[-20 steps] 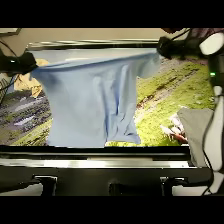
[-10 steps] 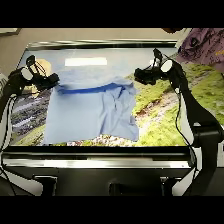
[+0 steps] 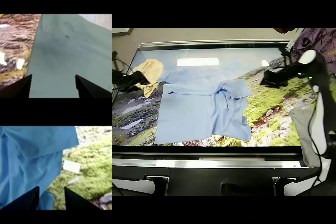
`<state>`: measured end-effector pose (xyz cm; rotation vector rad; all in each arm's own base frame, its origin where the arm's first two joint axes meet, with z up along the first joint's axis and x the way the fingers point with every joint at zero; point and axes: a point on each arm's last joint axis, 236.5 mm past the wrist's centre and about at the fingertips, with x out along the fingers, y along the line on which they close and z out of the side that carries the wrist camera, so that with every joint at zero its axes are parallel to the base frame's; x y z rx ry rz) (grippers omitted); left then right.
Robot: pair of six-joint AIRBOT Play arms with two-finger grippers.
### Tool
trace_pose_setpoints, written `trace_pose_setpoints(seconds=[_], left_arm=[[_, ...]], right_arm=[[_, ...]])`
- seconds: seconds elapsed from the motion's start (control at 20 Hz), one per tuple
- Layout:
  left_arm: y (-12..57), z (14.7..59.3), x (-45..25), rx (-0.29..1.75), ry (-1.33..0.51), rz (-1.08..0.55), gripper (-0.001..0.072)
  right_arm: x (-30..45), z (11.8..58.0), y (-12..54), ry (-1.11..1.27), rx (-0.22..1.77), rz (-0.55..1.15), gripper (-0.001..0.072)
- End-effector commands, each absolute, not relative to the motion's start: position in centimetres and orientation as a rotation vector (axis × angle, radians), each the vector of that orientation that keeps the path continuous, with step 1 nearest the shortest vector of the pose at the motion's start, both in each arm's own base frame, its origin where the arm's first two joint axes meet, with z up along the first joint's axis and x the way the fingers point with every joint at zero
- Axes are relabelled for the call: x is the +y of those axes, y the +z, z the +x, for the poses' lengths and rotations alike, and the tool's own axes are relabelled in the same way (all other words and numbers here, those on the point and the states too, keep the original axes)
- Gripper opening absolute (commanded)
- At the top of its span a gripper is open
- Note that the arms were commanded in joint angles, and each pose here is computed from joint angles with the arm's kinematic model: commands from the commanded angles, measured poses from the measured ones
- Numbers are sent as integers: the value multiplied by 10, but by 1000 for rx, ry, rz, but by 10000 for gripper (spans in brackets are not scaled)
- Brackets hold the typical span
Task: Fold the clothes and pants, and hang the long-sleeved shirts on hangers.
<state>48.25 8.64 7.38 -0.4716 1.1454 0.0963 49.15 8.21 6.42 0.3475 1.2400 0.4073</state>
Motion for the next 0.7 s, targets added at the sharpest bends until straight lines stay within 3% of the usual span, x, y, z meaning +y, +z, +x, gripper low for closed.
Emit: trace_pose_setpoints(seconds=[0.0, 0.15, 0.35, 0.65], left_arm=[[90, 414, 106, 1193, 106, -587, 604], [59, 354, 93, 1252, 130, -749, 602], [14, 296, 62, 1360, 151, -823, 602], [-8, 277, 51, 1432, 151, -859, 602]], right_arm=[[46, 425, 61, 444, 1335, 423, 387], [62, 355, 14, 444, 1423, 537, 486], [111, 270, -40, 462, 1493, 653, 489], [157, 237, -82, 442, 1489, 639, 487]])
